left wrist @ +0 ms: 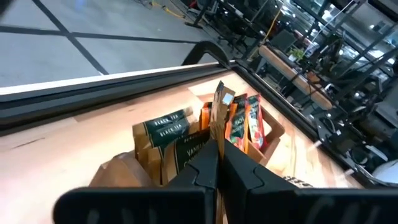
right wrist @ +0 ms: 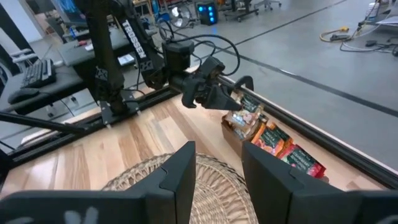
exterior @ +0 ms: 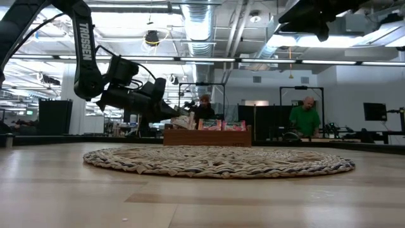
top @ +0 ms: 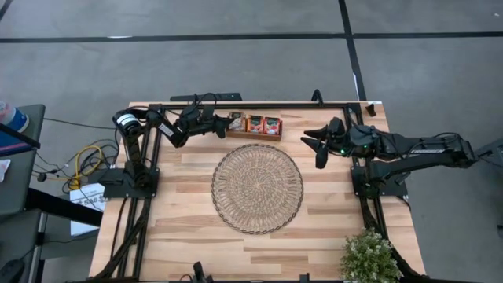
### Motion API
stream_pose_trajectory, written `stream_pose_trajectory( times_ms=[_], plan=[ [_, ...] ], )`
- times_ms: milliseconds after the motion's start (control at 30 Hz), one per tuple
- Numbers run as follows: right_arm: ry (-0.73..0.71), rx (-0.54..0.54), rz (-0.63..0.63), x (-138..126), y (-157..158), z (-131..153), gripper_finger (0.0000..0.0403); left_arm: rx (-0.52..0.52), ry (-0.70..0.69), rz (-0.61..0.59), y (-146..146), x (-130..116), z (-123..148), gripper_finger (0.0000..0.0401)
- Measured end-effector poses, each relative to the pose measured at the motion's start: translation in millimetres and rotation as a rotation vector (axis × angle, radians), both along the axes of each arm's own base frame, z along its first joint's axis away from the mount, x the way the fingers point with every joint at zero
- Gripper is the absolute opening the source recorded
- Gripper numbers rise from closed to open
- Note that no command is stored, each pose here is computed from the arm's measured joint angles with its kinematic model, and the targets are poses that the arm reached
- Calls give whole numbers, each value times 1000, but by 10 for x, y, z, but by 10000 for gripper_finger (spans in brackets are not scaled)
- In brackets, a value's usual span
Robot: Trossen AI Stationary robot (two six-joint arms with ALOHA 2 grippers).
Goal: Pick & Place Tea
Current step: Put the brown tea bag into the left section of the wooden organizer
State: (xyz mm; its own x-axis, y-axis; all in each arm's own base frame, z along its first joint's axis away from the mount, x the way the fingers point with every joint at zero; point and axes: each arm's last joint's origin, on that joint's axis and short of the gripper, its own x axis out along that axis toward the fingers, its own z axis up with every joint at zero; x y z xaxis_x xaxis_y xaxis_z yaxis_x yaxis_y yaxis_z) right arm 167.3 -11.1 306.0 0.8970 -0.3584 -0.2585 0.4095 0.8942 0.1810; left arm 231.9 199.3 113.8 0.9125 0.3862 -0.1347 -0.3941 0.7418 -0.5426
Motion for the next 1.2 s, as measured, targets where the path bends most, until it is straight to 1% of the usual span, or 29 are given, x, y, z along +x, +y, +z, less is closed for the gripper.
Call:
stream_pose_trajectory(
  times_ms=[533,633,767,1067,1200],
  plan=[
    [-12,15,-3,1,1,6,121,-19,3,-6,-7,3,-10,0],
    [-12,15,-4,1,0,6,121,-16,4,-9,-8,4,-10,7],
    [-12,16,-6,1,-5,6,121,-9,7,-18,-10,4,-11,28],
    [-33,16,-6,6,-5,25,121,15,16,-38,-14,6,-11,97],
    [-33,16,-5,7,-5,24,121,29,20,-41,-9,1,-9,117]
  ],
)
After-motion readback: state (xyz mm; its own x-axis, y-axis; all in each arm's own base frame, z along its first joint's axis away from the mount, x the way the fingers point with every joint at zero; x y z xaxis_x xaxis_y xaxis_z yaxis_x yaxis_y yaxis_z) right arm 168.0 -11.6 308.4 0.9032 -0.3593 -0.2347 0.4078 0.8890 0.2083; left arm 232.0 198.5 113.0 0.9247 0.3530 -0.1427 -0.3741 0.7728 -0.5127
